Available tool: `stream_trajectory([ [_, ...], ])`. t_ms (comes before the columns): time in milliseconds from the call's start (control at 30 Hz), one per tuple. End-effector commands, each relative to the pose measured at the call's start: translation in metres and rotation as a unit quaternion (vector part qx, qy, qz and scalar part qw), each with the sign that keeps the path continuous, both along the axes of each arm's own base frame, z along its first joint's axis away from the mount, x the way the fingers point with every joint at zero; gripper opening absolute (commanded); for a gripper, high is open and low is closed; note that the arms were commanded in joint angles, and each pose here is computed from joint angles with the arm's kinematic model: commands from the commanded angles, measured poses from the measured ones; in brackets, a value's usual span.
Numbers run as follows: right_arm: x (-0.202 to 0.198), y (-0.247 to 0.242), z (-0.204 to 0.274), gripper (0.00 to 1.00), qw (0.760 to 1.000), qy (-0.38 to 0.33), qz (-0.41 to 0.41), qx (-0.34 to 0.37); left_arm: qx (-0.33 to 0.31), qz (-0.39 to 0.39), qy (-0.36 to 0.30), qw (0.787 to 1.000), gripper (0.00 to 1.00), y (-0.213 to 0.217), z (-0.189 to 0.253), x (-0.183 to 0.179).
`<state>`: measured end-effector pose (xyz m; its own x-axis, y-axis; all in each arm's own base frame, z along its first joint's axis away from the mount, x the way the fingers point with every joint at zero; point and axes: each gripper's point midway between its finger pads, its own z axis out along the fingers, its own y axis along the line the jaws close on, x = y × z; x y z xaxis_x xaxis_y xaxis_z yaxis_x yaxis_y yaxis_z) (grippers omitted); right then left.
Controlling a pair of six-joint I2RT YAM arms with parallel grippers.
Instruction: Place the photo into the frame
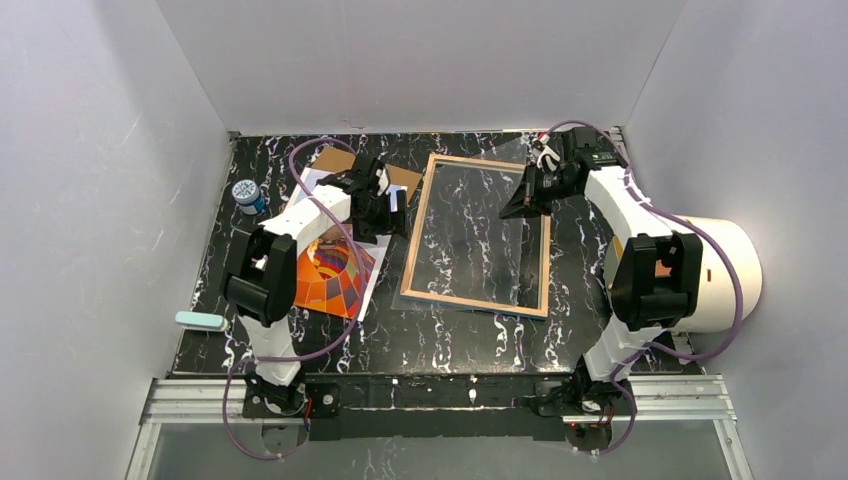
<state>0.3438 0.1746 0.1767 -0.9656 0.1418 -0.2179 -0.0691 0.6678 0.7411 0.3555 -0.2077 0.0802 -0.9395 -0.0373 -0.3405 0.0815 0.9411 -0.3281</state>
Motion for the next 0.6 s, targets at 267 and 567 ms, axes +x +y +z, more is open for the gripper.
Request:
stream_trajectory([
  [267,0.037,-0.027,0.023,0.01,0.997,-0.074,0.003,-0.001,-0.014,-0.021,0.011,1.0,0.79,-0.018,-0.016,0.024],
  [567,0.032,-0.026,0.016,0.01,0.998,-0.048,0.017,0.039,-0.025,-0.064,0.022,0.997,0.59,-0.047,-0.053,0.039],
])
